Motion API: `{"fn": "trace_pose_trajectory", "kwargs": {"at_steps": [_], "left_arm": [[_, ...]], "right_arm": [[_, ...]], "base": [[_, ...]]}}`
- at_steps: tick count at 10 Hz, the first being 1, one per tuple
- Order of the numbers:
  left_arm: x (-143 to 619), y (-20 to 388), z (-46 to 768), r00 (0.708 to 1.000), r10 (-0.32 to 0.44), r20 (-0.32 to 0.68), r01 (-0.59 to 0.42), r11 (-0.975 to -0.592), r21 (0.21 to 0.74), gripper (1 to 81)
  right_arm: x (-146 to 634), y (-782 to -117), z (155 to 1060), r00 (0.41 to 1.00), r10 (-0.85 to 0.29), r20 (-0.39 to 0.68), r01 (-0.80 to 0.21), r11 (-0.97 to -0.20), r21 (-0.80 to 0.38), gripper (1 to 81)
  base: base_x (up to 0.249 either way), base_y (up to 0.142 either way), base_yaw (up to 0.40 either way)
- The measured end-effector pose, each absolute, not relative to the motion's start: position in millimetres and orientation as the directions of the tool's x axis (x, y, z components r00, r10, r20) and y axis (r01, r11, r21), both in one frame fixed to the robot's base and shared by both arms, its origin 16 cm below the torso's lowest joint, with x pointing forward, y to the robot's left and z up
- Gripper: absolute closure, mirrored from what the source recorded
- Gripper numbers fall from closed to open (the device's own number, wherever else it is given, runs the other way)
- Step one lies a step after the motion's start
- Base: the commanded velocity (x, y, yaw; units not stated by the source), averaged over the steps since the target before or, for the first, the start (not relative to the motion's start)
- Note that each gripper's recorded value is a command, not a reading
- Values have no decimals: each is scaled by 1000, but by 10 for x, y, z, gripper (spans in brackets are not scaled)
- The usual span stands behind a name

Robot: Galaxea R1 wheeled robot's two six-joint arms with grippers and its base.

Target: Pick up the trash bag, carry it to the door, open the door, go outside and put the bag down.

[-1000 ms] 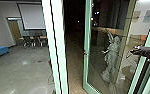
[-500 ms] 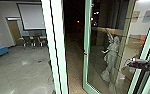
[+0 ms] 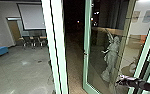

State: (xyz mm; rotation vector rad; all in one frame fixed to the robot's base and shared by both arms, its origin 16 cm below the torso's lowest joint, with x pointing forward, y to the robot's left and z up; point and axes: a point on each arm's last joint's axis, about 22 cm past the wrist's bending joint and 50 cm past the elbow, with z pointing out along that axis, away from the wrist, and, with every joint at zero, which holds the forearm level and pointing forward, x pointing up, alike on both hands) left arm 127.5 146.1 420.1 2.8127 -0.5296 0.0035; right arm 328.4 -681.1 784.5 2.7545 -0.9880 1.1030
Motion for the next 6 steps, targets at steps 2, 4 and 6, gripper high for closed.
{"fn": "trace_pose_trajectory", "kwargs": {"at_steps": [2, 4, 6], "left_arm": [[1284, 1457, 4201, 932, -358, 58, -360, -893, 271, 811], [1288, 1458, 4201, 932, -358, 60, -361, -893, 270, 811], [1299, 1461, 4202, 931, -358, 63, -362, -893, 268, 811]], "right_arm": [[2809, -6099, 7041, 638, -591, 494, -540, -801, -259, 10], [2169, -5324, 6318, 711, -610, 351, -528, -792, -306, 10], [1433, -4653, 5766, 755, -620, 212, -540, -772, -335, 10]], "base": [[0, 0, 0], [0, 0, 0], [0, 0, 0]]}}
